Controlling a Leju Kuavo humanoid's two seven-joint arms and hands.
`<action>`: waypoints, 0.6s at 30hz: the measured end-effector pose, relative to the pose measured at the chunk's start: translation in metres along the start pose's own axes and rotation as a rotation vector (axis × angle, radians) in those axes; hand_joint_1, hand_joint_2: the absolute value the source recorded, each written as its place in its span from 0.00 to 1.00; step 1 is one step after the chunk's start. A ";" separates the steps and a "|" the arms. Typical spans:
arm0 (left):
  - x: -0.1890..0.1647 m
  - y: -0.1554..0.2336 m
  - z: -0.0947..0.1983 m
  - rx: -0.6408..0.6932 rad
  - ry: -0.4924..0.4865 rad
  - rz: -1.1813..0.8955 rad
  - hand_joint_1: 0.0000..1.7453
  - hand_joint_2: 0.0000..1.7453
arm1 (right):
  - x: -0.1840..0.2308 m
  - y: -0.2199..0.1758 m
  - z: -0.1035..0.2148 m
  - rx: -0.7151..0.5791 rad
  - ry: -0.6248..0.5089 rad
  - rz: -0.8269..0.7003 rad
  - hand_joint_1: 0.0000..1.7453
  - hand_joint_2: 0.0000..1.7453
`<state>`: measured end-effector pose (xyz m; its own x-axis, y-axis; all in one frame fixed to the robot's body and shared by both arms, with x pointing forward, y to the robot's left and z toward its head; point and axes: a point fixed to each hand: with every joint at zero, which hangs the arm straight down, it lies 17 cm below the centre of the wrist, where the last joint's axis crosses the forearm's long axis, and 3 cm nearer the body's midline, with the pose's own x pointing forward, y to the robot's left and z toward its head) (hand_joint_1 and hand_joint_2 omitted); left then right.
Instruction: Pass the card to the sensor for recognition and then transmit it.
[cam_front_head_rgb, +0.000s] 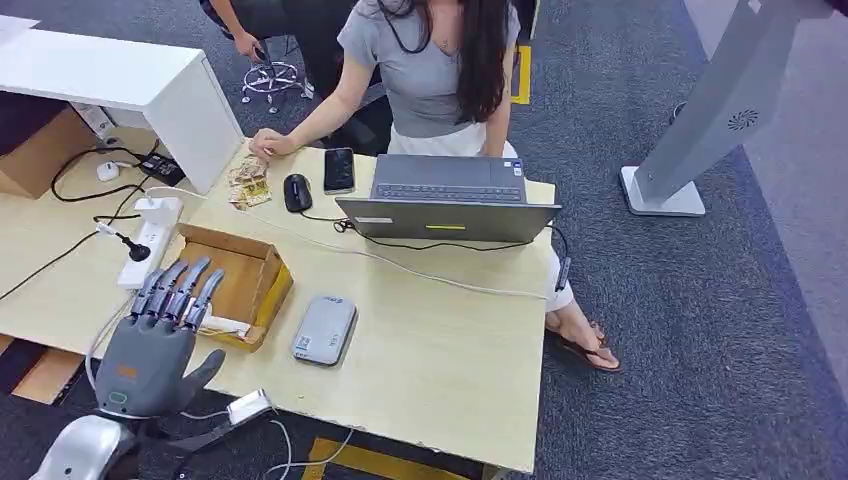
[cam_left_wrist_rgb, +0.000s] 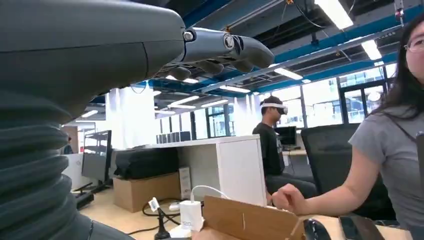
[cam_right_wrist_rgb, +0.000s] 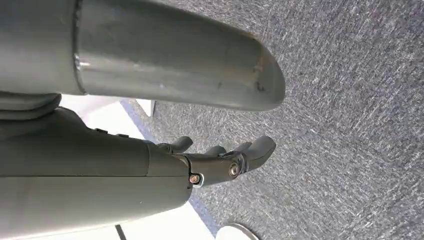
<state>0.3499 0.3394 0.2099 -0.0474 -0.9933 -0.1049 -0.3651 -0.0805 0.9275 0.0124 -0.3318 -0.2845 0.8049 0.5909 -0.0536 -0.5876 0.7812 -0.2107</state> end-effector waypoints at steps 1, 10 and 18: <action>0.000 0.000 0.000 0.000 0.001 0.000 0.00 1.00 | 0.000 0.000 0.000 0.000 0.000 0.000 0.00 0.00; -0.002 -0.001 0.002 -0.003 0.004 -0.004 0.00 1.00 | 0.000 -0.001 0.000 -0.001 0.000 0.000 0.00 0.00; -0.003 -0.031 0.021 -0.105 -0.011 -0.029 0.00 1.00 | -0.026 0.024 0.005 0.094 0.107 0.014 0.00 0.00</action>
<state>0.3418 0.3464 0.1740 -0.0491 -0.9896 -0.1355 -0.2666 -0.1178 0.9566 -0.0227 -0.3272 -0.2828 0.7976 0.5815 -0.1605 -0.6003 0.7911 -0.1171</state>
